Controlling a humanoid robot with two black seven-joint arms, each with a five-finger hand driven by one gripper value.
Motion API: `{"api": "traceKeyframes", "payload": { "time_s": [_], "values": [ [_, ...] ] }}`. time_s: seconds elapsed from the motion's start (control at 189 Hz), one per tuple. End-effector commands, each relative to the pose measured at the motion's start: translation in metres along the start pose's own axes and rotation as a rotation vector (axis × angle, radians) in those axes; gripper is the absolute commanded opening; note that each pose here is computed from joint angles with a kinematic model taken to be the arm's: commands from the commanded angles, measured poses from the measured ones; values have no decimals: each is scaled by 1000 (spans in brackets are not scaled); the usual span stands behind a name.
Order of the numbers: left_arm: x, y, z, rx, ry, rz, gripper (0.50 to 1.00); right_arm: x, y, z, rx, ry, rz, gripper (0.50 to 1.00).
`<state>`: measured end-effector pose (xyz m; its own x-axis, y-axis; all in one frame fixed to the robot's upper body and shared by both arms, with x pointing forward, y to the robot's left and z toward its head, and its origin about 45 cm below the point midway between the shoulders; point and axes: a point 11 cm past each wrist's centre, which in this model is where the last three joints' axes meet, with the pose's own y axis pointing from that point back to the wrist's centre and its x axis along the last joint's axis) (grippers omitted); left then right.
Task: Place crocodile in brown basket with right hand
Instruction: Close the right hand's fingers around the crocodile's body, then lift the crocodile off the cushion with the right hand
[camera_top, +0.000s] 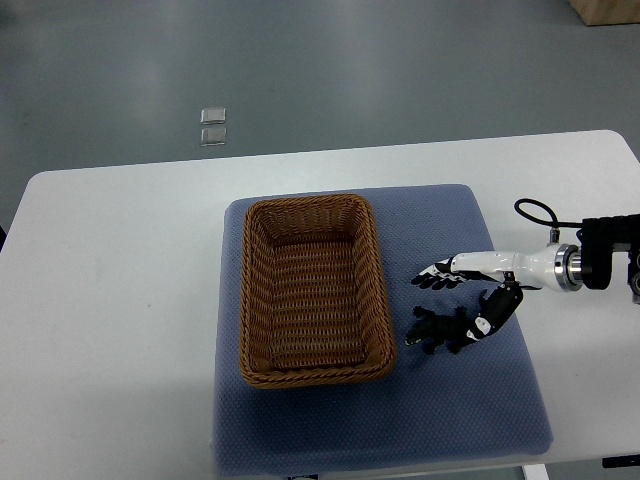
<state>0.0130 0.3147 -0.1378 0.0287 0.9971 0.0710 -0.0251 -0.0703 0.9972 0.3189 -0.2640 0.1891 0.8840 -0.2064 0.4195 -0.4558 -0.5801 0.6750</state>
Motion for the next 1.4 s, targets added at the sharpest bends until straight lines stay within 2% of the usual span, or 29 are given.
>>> {"api": "traceKeyframes", "payload": {
  "time_s": [0.0,0.498,0.631,0.689,1.066,1.166,1.209,1.257,1.294,1.352,1.394],
  "values": [
    [0,0,0,0,0,0,1000,-4,-1,6,-11,-4,7,919],
    [0,0,0,0,0,0,1000,-13,-2,18,-43,11,6,897],
    [0,0,0,0,0,0,1000,-15,-3,20,-51,29,2,862],
    [0,0,0,0,0,0,1000,-17,-4,23,-57,26,0,832],
    [-1,0,0,0,-2,-3,1000,-20,-6,30,-74,29,0,789],
    [-1,0,0,0,-2,-3,1000,-21,-6,31,-77,32,3,754],
    [-1,0,0,0,0,-3,1000,-22,-7,31,-75,33,0,711],
    [-1,0,0,0,0,-3,1000,-22,-7,31,-75,34,0,640],
    [-1,0,0,0,0,-2,1000,-21,-7,32,-78,39,1,607],
    [-1,0,0,0,0,-2,1000,-21,-7,32,-81,49,0,521],
    [-1,0,0,0,0,-2,1000,-21,-7,32,-80,52,0,500]
  ]
}}
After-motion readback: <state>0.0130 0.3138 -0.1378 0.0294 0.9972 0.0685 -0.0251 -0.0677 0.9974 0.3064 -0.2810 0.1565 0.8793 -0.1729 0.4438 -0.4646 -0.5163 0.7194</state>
